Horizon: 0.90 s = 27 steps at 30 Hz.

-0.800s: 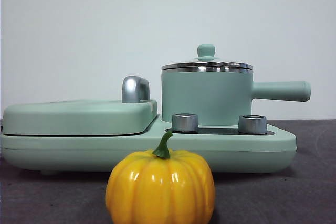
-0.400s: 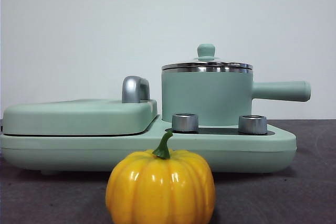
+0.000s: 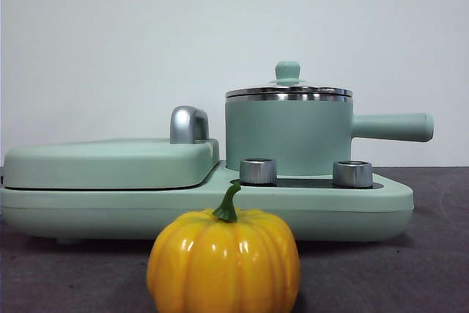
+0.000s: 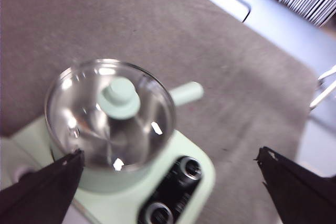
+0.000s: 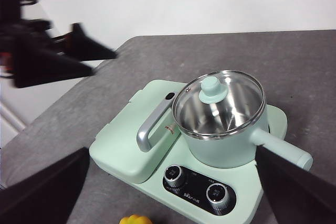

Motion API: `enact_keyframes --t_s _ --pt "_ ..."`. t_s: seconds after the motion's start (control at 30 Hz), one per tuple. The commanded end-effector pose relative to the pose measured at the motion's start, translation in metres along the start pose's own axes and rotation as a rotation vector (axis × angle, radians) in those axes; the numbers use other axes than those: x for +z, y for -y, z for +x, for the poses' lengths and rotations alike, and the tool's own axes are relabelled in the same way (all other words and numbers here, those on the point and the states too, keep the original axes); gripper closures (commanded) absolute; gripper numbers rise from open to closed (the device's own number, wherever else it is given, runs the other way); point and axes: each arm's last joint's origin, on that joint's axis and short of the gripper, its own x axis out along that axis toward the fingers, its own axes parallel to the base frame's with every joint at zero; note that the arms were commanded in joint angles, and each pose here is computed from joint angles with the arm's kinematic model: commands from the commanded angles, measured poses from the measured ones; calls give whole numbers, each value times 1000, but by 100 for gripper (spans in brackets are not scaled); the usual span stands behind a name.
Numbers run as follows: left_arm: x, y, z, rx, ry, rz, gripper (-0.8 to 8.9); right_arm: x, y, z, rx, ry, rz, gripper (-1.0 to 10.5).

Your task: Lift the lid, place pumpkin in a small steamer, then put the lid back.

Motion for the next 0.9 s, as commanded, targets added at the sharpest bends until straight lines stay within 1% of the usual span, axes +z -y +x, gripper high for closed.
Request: enact_keyframes --t_s 0.03,0.2,0.4,0.53,0.63,0.9 --pt "13 -2 25 23 -11 66 291 4 -3 -2 5 17 -19 442" --pt "22 -8 69 40 -28 83 291 4 -3 -2 6 16 -19 442" --pt "16 -19 111 97 -16 103 291 4 -3 -2 5 17 -19 442" --pt "12 -24 128 92 -9 136 291 4 -3 -2 5 17 -19 442" --pt "9 -27 137 92 -7 138 291 4 -3 -2 5 17 -19 442" --pt "-5 -37 159 103 -60 134 292 4 -3 -2 5 17 -19 442"
